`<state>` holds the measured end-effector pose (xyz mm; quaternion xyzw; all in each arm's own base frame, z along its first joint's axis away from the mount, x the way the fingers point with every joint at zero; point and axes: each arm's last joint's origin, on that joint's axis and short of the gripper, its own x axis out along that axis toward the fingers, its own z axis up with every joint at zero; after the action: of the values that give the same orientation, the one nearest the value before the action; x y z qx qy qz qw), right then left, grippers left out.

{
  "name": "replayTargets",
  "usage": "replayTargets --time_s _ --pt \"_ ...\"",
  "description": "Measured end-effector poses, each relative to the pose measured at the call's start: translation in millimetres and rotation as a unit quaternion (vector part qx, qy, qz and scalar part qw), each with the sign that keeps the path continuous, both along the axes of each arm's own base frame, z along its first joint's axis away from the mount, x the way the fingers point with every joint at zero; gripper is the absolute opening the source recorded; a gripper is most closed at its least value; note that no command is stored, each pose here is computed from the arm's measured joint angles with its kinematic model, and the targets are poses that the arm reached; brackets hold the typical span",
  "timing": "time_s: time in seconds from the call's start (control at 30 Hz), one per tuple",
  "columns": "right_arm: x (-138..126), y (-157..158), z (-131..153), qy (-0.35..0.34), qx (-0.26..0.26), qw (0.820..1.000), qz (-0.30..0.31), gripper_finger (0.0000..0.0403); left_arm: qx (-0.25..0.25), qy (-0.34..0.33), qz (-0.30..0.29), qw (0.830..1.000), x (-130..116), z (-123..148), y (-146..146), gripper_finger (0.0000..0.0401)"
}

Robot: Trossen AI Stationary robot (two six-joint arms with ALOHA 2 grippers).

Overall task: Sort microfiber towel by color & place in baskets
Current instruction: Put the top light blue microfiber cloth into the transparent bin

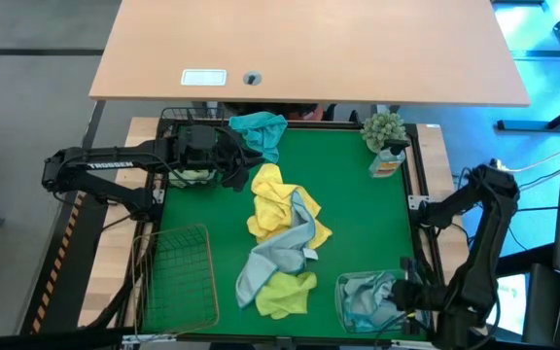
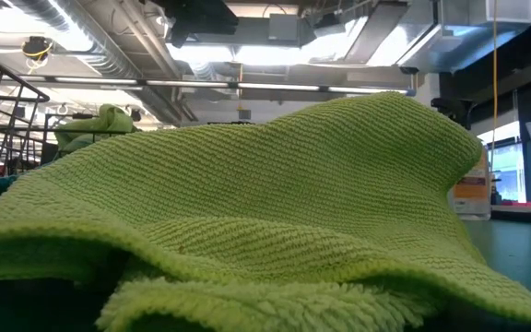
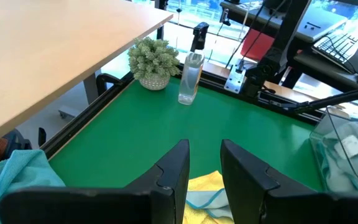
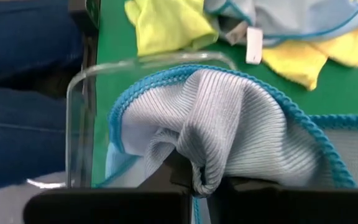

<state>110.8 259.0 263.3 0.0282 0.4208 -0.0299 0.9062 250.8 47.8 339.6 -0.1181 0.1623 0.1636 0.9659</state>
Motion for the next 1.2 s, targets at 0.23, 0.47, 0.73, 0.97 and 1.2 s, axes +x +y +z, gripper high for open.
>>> replayTargets --time_s 0.23,0.47,0.73,0.97,1.2 --pt "-0.1 3.6 -2.3 0.023 0.017 1.0 0.007 0.0021 0.0 0.0 0.0 1.0 0.0 0.0 0.0 0.0086" --pt "0.6 5.7 -1.7 0.019 0.043 0.999 -0.011 0.0028 0.0 0.0 0.0 1.0 0.0 0.0 0.0 0.0086" --pt "1.3 4.7 -1.9 0.021 0.042 0.999 -0.014 0.0122 0.0 0.0 0.0 1.0 0.0 -0.1 0.1 0.0086" --pt "9.4 0.8 -5.8 0.164 0.089 0.982 -0.007 0.019 -0.006 -0.001 -0.015 1.0 0.3 -0.1 -1.0 0.0086" --pt "29.1 -9.2 -6.8 0.249 0.128 0.96 -0.016 0.0202 -0.014 -0.002 -0.059 0.998 2.2 -0.2 -12.3 0.0086"
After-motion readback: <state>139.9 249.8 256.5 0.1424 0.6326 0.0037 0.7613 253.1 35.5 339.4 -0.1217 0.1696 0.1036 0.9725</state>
